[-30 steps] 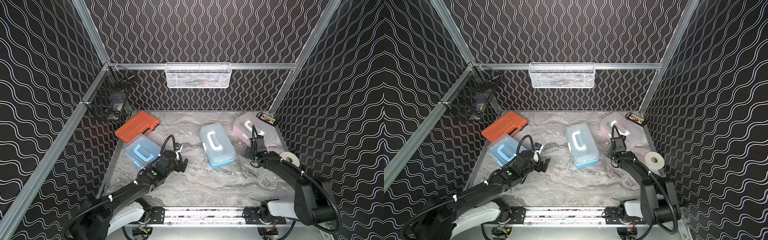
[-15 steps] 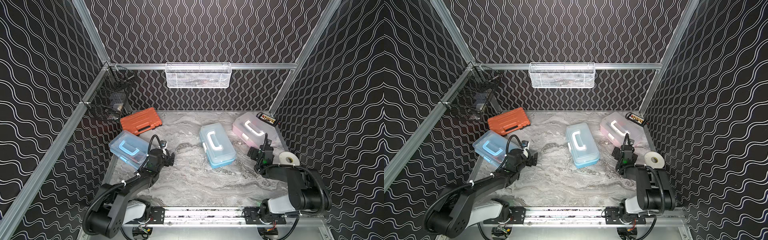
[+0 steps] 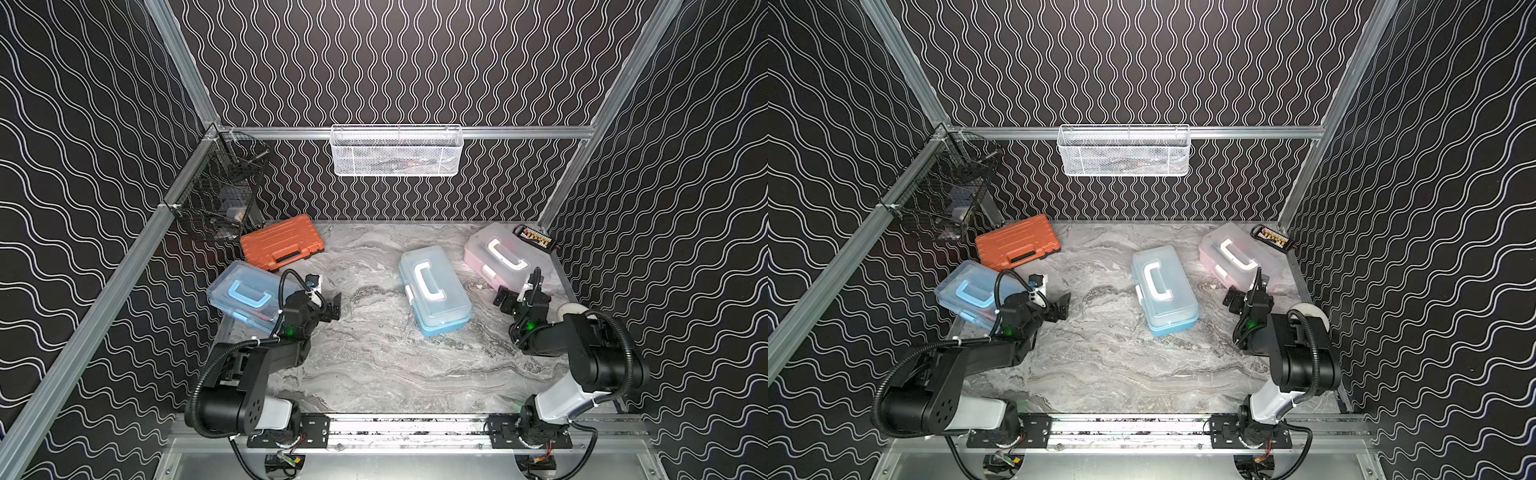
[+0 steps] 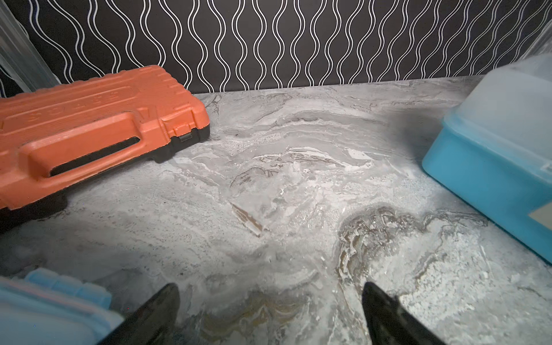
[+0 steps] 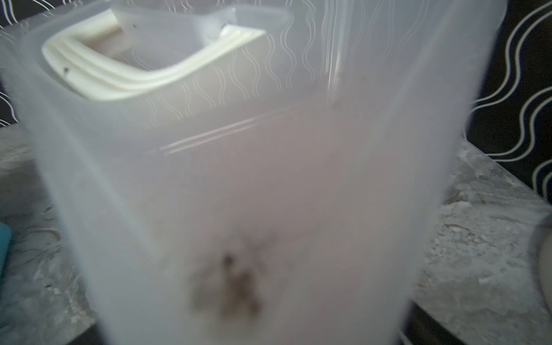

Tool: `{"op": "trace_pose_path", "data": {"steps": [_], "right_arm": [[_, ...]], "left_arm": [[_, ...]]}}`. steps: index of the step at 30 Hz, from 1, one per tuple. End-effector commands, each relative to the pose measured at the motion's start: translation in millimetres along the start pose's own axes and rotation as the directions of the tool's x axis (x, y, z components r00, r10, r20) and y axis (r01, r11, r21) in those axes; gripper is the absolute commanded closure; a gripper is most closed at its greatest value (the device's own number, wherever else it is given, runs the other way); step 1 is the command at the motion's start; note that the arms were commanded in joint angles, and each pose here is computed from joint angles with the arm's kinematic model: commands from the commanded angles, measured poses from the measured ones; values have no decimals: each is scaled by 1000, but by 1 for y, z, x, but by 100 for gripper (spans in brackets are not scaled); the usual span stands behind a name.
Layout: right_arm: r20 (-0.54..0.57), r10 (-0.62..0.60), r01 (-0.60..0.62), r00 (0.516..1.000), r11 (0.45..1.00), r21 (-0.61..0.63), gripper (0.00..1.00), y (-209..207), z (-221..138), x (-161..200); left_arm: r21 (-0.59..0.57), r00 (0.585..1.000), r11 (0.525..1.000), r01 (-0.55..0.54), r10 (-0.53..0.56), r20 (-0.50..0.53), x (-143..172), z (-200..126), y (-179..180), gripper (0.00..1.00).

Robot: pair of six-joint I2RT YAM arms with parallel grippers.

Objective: Close toolboxes
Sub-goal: Reset both arms

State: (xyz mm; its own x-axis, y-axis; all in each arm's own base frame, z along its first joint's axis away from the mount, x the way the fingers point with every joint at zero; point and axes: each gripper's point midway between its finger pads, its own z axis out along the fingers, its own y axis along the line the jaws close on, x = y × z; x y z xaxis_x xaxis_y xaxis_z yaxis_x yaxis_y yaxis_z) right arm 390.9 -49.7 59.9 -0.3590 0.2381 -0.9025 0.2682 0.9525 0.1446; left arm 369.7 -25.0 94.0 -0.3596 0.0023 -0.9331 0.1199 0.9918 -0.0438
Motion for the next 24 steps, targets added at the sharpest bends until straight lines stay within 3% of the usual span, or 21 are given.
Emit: {"op": "trace_pose_path", "data": {"steps": [1,6,8,12,18,24], "right_arm": [[67,-4,6,998,999,-41,1,8,-1,-14],[67,-5,8,998,999,-40,1,9,0,-15],[58,-5,7,998,999,-36,1,9,0,-14],[61,-7,9,998,999,-33,1,8,0,-15],[61,-12,14,998,1000,-27,1,9,1,-15],[59,-14,15,998,1000,-27,1,9,1,-14]], "left_arm": [[-3,994,1000,14,-13,112,-19,-5,14,1],[12,981,997,74,-75,181,-2,5,29,1],[-2,991,998,55,-54,124,3,8,29,1],[-23,992,998,63,-60,112,3,14,31,1],[-176,1000,984,-10,12,12,7,32,29,1],[-185,1000,983,-15,19,17,6,32,28,1]]}}
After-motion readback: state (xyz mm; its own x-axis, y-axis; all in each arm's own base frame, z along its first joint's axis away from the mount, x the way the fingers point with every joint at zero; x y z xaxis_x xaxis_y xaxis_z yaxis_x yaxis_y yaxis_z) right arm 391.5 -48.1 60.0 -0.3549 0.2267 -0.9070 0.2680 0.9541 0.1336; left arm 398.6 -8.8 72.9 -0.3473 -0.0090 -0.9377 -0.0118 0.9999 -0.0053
